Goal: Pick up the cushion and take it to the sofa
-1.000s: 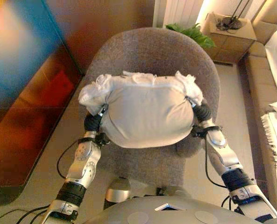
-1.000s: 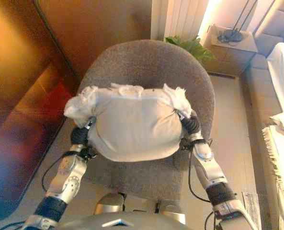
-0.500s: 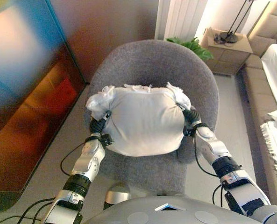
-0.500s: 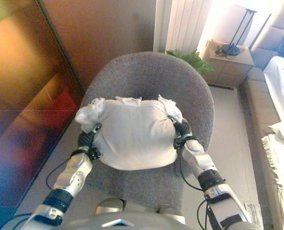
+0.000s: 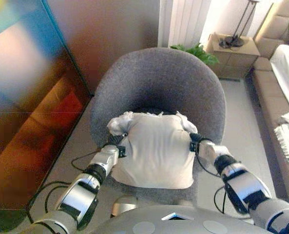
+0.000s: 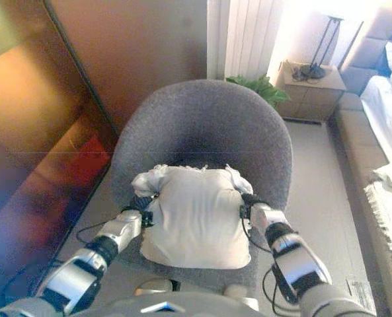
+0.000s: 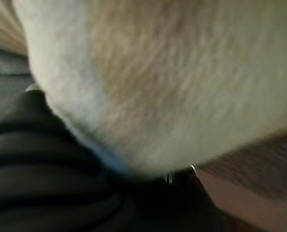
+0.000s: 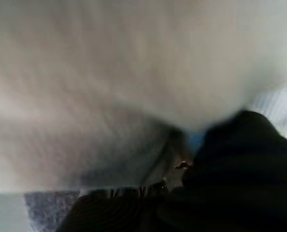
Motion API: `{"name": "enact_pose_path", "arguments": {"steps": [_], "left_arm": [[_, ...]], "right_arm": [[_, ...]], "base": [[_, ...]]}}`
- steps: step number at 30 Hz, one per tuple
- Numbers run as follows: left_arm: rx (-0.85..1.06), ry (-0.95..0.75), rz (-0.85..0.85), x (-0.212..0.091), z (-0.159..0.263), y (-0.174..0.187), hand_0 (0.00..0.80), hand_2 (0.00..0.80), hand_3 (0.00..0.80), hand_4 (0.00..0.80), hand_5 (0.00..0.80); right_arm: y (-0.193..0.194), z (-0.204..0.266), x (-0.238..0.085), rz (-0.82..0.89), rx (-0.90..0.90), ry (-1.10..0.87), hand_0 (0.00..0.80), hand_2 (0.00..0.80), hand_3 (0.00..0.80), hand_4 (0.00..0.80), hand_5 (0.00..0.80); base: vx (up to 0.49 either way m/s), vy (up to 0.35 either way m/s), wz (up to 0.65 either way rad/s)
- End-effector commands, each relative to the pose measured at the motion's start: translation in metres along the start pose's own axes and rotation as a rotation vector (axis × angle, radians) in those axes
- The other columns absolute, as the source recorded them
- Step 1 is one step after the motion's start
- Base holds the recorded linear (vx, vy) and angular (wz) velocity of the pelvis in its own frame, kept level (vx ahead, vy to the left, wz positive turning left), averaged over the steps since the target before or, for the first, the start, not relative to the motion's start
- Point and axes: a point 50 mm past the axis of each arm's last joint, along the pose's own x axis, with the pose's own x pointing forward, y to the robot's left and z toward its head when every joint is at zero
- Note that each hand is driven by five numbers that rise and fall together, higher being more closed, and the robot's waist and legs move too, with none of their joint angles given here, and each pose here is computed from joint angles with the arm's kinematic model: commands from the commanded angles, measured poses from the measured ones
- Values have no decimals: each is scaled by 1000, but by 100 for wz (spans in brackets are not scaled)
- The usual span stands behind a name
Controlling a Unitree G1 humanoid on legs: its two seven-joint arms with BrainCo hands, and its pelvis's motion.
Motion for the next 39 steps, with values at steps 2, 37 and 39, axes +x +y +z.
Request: {"name": "enact_pose_path", "arguments": {"steps": [2,37,39], "left_arm": [[18,-221,-64,-24,120,-23,800,800,800,800,800],[-180,-797,39,-82,237,27,0,0,0,0,0],[-189,-849,32,-87,238,28,0,0,0,0,0]], "right_arm": [[47,105,-41,162,47,-189,800,800,800,800,800],[5,235,-140,-148,83,-964,0,0,0,0,0],[-2,237,-146,-161,79,-1026,0,0,0,0,0]], "base": [[-329,46,-1],[-49,13,0],[9,-34,0]]}}
